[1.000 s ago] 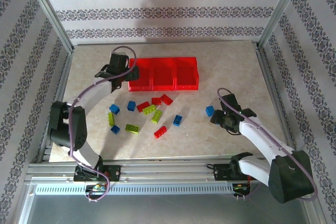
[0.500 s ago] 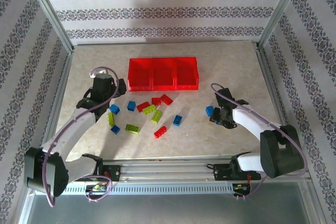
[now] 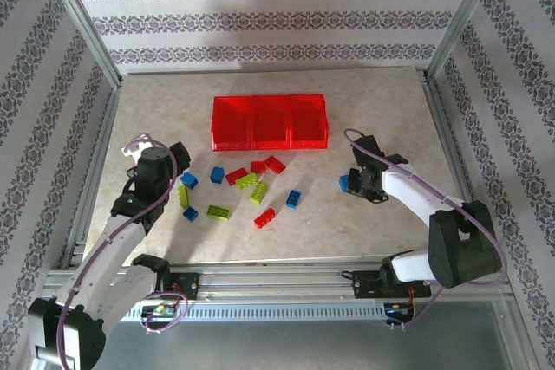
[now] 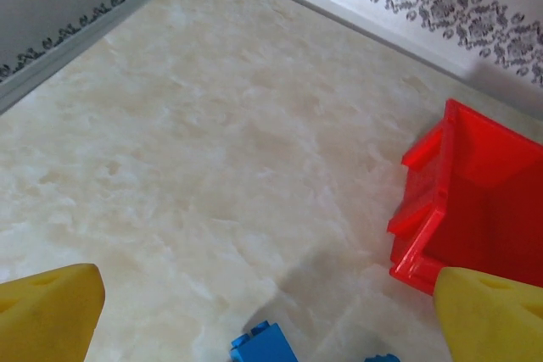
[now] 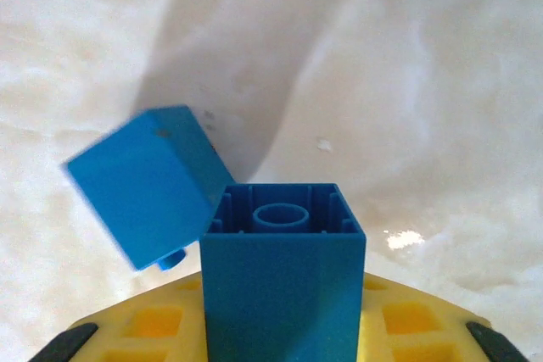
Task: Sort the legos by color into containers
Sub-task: Pick up the lego from the middle-right of the table.
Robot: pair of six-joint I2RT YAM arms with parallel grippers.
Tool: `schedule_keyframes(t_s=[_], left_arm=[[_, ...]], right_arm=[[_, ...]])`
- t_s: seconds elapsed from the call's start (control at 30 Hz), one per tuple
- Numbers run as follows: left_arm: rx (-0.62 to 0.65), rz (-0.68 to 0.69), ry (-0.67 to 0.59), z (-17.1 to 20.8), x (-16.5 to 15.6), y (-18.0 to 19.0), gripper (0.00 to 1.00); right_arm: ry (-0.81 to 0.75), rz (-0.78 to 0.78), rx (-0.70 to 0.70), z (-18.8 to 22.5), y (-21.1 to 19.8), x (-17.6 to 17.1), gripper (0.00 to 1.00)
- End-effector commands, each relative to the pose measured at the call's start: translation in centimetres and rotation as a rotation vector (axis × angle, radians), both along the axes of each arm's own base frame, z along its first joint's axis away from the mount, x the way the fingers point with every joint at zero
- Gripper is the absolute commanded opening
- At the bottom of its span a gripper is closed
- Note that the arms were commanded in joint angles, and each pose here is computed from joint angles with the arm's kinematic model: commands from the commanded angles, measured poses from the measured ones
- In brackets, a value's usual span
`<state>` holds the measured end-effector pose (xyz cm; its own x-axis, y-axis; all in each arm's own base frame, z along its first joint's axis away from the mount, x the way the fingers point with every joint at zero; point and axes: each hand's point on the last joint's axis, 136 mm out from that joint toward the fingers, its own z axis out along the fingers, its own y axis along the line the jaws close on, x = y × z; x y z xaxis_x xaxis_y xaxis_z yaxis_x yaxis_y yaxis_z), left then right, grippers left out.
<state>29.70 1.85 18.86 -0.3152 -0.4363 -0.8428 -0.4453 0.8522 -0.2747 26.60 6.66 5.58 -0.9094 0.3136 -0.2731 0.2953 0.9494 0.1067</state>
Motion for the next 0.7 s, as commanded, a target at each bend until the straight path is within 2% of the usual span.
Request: schedule_keyframes(t_s=[0.0, 0.2, 0.33, 0.67], left_arm=[[-0.007, 0.065, -0.052, 0.5, -0.4, 1.2, 1.00], [-0.023, 0.052, -0.064, 0.5, -0.1, 0.9, 1.00], [-0.024, 0.036, -0.047, 0.4, 0.0, 0.7, 1.00], [-0.041, 0.004, -0.027, -0.1, -0.2, 0.2, 1.00]], right_arm=[[-0.089, 0.062, -0.026, 3.3, 1.4, 1.9, 0.19], [-0.200, 0.203, -0.023, 6.5, 6.5, 6.9, 0.16], [-0.229, 0.313, -0.105, 7.4, 9.5, 10.4, 0.14], [-0.251, 0.409, -0.203, 7.0, 12.7, 17.7, 0.15]])
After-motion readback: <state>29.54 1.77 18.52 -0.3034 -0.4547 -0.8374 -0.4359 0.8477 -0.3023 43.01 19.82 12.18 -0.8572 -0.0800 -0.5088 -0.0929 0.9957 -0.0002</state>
